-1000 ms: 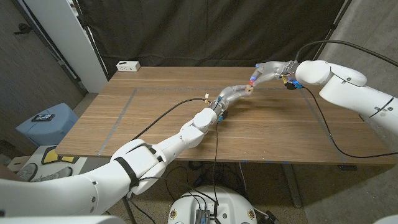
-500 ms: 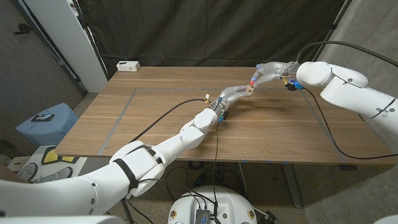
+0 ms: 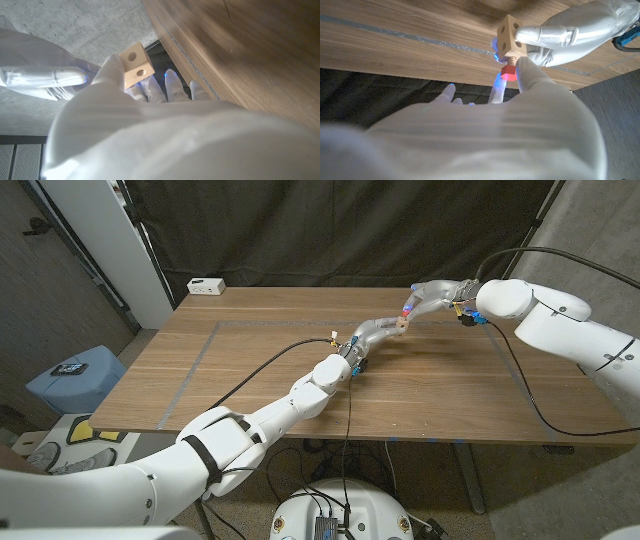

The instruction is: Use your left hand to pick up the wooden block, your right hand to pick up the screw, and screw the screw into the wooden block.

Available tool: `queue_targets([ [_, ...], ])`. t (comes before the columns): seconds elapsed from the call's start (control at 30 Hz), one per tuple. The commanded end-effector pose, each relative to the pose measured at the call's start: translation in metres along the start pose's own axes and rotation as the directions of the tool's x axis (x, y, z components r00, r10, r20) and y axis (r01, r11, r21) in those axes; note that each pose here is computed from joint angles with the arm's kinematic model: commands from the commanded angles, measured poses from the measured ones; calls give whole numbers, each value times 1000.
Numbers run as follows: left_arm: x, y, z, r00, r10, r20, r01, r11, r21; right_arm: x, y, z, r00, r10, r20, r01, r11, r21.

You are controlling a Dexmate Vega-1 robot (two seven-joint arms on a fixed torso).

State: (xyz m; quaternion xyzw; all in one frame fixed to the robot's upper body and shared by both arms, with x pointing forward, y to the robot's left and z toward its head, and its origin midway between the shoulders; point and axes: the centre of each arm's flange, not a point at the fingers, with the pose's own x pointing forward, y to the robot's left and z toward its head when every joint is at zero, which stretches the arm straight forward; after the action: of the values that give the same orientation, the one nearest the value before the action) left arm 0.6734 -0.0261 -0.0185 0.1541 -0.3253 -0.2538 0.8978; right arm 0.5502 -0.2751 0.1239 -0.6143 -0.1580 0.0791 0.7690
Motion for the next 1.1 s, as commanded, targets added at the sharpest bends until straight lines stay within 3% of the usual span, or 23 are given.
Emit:
queue_targets([
  [0.03,0,-1,1,1000,-3,2,3,1000,2,0,2,1,1000,-2,3,2,1000,4],
  [1.1,4,-2,-1,1000,-16,-9,16,1000,-3,4,-1,-2,1000,-8,0,8,1000,6],
])
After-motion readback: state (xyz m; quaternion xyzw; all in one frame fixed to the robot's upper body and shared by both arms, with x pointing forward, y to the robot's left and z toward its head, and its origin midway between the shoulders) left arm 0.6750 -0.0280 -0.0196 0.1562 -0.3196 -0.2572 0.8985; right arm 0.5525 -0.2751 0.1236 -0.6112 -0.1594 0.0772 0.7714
